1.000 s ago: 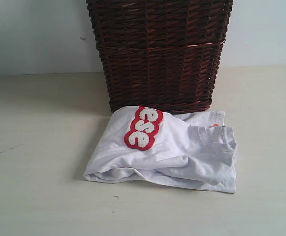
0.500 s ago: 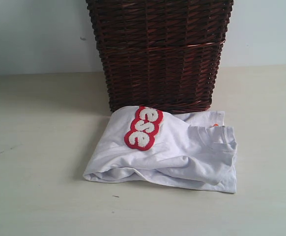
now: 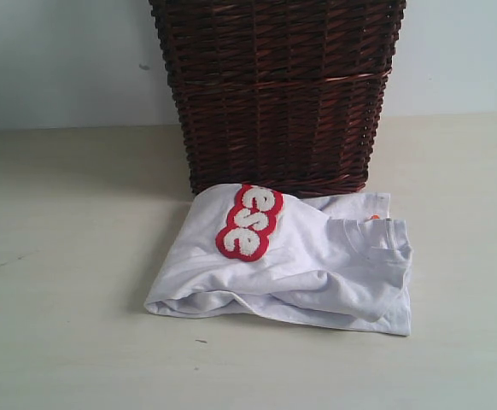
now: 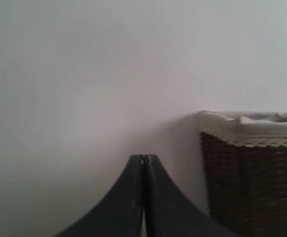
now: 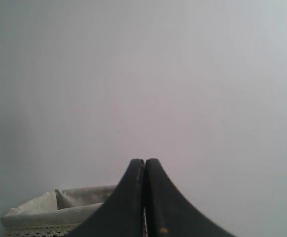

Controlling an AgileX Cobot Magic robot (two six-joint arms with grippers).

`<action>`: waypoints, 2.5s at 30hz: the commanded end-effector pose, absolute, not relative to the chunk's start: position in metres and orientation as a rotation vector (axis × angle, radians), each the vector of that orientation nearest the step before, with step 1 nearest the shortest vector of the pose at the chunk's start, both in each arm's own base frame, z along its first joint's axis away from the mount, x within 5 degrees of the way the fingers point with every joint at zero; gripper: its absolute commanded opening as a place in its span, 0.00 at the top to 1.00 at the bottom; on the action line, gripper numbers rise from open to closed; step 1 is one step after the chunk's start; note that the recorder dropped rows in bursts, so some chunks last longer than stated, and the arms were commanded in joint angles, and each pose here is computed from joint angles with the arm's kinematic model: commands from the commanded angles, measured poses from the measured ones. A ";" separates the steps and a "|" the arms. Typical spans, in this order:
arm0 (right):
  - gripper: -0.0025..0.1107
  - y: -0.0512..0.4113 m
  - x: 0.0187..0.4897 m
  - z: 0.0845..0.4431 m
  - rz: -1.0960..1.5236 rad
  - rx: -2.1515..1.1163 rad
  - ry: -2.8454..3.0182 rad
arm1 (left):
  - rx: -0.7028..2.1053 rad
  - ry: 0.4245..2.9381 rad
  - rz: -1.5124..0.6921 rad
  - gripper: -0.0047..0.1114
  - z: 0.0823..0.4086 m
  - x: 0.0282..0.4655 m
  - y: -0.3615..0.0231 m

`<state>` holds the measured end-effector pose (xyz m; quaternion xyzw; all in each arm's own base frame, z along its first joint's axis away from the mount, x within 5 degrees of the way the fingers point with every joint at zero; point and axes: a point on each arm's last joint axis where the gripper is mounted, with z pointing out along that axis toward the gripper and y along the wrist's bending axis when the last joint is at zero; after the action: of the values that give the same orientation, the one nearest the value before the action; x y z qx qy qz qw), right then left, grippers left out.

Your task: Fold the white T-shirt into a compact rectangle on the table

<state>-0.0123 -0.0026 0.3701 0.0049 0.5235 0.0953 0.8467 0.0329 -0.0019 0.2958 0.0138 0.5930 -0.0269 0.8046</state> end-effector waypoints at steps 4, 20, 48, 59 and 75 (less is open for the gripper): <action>0.98 -0.003 -0.013 0.371 0.191 0.012 1.099 | -0.069 1.376 0.021 0.96 0.254 0.047 0.003; 0.98 -0.003 -0.013 0.371 0.191 0.012 1.099 | -0.070 1.713 0.030 0.96 0.192 0.055 0.003; 0.98 -0.003 -0.013 0.371 0.191 0.012 1.099 | -0.063 1.823 0.034 0.96 0.182 0.053 0.003; 0.98 -0.002 -0.009 0.365 0.190 0.010 1.106 | -0.063 1.823 0.034 0.96 0.182 0.053 0.003; 0.98 0.002 0.048 0.253 0.038 -0.020 1.356 | -0.063 1.825 0.034 0.96 0.182 0.053 0.003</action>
<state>0.0430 0.0019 0.2698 -0.0089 0.6119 0.0230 0.7906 0.0536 0.0031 0.1817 -0.0232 0.7931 0.0178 0.6084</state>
